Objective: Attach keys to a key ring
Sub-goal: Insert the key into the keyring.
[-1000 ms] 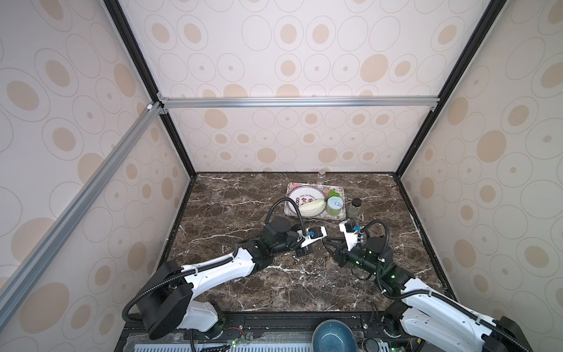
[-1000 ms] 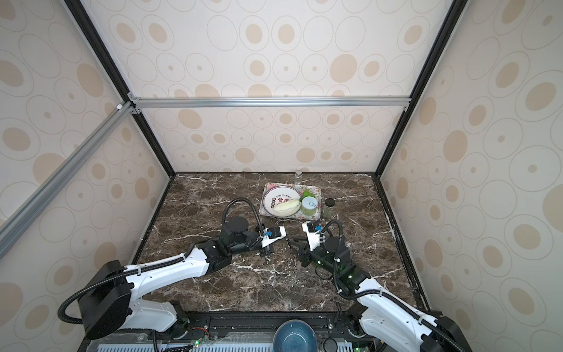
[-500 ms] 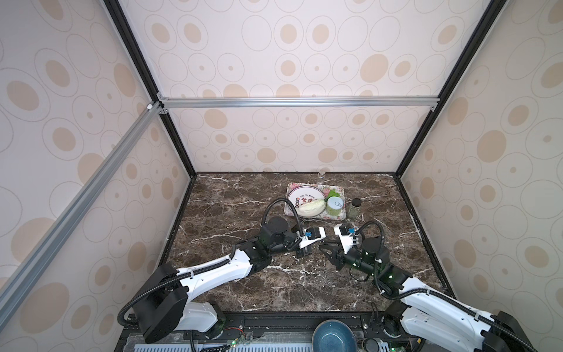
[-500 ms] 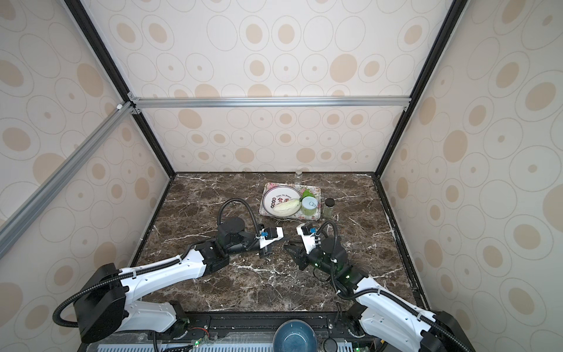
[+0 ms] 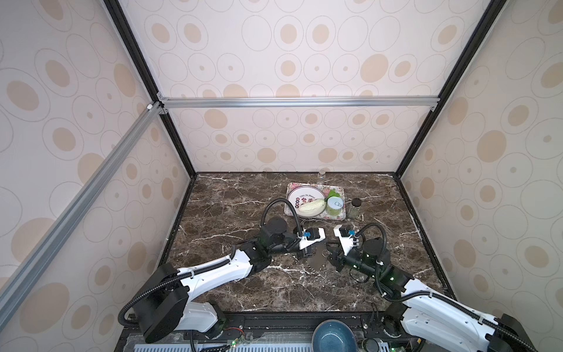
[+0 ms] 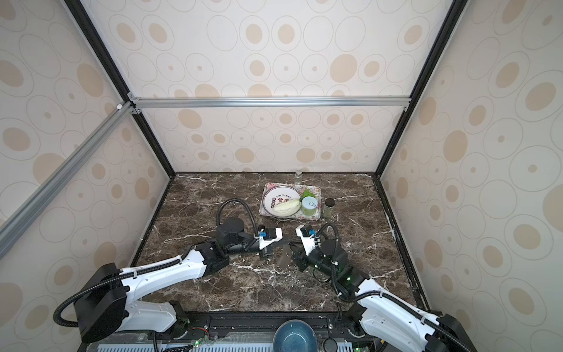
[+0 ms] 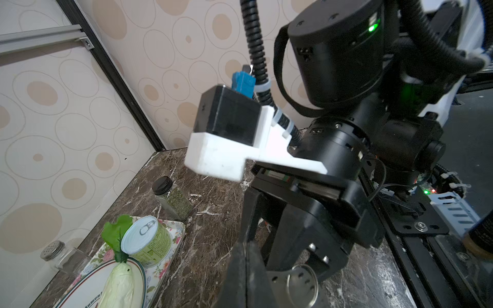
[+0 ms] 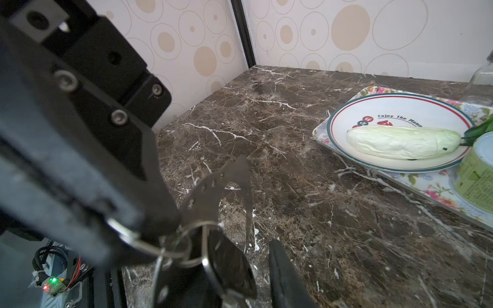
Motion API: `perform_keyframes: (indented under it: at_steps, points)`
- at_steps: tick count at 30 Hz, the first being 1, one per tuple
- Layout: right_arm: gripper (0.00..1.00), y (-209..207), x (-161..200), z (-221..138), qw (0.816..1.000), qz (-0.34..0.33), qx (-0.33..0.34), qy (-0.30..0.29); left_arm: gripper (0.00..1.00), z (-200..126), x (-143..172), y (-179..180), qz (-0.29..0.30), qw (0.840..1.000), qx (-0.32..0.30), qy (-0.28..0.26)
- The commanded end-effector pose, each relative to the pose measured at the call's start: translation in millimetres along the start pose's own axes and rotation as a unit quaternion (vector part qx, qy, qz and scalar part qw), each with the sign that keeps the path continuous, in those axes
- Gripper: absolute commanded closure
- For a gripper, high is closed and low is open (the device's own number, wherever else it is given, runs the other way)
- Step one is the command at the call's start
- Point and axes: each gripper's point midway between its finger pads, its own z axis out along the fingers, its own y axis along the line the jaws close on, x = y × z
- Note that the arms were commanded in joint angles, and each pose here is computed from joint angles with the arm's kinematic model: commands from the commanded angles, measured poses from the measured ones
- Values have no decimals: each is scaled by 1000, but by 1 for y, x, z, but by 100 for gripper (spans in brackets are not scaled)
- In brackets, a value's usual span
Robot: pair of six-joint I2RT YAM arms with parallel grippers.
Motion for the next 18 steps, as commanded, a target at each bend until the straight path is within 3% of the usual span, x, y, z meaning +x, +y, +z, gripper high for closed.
perform_keyframes:
  at_steps: [1,13,18]
  points:
    - [70,5,-11,-2,1000,-13,-4,-16,100,0,-26,2,14,999,1,-34]
    - [72,11,-11,-3,999,-21,-18,-17,100,2,-25,-1,12,999,16,-32]
    - [91,11,-12,-3,999,-23,-17,-19,100,1,-25,0,14,999,12,-31]
